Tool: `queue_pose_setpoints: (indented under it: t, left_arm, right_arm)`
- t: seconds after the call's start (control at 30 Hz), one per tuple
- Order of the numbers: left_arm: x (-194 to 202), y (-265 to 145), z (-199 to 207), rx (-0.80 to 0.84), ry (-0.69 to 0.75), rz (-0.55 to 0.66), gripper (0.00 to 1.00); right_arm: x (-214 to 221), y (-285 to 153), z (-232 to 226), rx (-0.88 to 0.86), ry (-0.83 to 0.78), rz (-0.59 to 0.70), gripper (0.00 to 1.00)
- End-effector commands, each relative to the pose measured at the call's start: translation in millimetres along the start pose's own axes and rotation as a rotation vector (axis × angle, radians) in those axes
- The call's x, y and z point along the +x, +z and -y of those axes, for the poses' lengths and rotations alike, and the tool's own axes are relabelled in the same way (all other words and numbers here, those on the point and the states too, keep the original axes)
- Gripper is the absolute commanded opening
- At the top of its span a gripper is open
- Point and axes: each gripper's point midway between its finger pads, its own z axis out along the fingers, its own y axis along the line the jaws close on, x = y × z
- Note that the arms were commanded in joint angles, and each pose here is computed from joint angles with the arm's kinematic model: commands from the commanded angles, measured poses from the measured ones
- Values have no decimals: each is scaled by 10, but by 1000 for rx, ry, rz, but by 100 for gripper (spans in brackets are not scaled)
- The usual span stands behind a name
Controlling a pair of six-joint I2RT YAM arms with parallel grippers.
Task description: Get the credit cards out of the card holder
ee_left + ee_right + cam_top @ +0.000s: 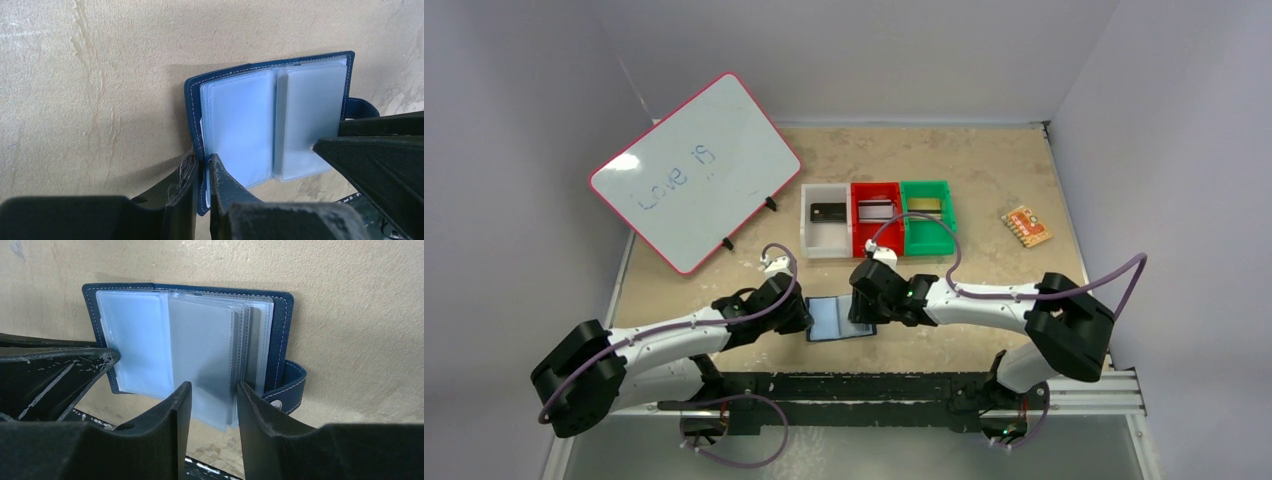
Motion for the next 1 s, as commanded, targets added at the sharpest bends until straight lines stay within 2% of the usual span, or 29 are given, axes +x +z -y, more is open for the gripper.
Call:
queue_pose_setpoints:
  t: [0.0,0.1,0.27,0.43,0.53,0.73,0.97]
  left_arm:
    - [-122,-44,199,65,7,36,10]
    - [-121,-38,205,66,6,33,10]
    - [-124,-35,239,74,9,29,10]
    - [-129,-26,255,76,10,27,9]
    - [-130,-22,265,76,14,24,9]
    - [-126,-28,257,74,14,22,9]
    - [-135,-41,222,61,18,30,9]
  right_arm:
    - [-199,-115,-244,-76,36,61,40]
    - [-212,-128,-246,-78,39,67,39]
    - [-186,-194,-367,-180,53,66,38]
    - [-176,-174,-398,-176,36,49,40]
    - [-185,-138,-400,-159,29,47,45]
    - [-213,-140,-418,-155,27,53,48]
    - [-312,-211,-504,-190,-3,89,61]
